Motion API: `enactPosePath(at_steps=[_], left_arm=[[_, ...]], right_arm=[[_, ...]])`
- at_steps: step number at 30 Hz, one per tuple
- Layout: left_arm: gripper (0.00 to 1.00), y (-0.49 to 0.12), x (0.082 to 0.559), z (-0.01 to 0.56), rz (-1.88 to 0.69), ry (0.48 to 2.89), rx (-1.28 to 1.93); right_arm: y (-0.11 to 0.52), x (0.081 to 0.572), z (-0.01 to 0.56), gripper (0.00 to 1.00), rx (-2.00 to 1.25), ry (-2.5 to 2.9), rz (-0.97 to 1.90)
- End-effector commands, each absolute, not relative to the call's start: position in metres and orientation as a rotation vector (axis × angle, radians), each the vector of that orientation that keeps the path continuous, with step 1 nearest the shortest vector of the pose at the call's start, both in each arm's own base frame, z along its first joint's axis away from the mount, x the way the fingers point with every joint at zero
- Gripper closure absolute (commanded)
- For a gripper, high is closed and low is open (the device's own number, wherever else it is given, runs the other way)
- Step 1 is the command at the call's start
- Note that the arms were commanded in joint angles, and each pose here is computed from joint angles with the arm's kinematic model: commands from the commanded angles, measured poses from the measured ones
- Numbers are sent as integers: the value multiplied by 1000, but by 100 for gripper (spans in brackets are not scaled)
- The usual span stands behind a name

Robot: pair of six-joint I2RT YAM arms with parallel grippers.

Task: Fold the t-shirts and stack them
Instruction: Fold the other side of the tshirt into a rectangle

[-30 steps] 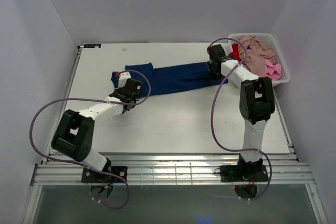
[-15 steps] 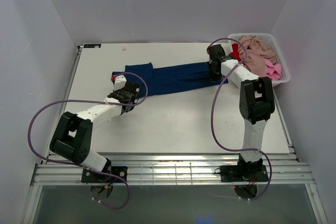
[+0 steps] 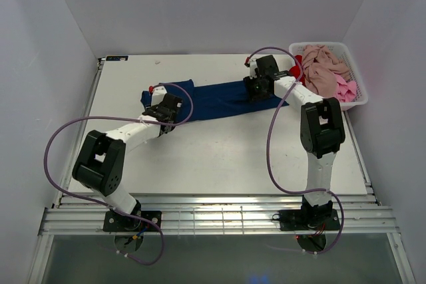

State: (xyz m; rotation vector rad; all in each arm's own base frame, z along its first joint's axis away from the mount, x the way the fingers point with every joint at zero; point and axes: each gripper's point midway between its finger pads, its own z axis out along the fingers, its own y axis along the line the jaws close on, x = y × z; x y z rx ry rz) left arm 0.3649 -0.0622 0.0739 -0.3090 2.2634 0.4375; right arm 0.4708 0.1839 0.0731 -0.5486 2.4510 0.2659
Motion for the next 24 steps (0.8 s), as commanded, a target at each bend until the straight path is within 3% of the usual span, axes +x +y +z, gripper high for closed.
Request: enactPosePath(at_steps=[1,24], left_arm=[[53,-66,379,86,431,2223,-294],[52,-59,381,57,490,2272,-269]], right_arm=[[221,483,95,55,-650,2321,411],[271,452,67,53,-800,2305,568]])
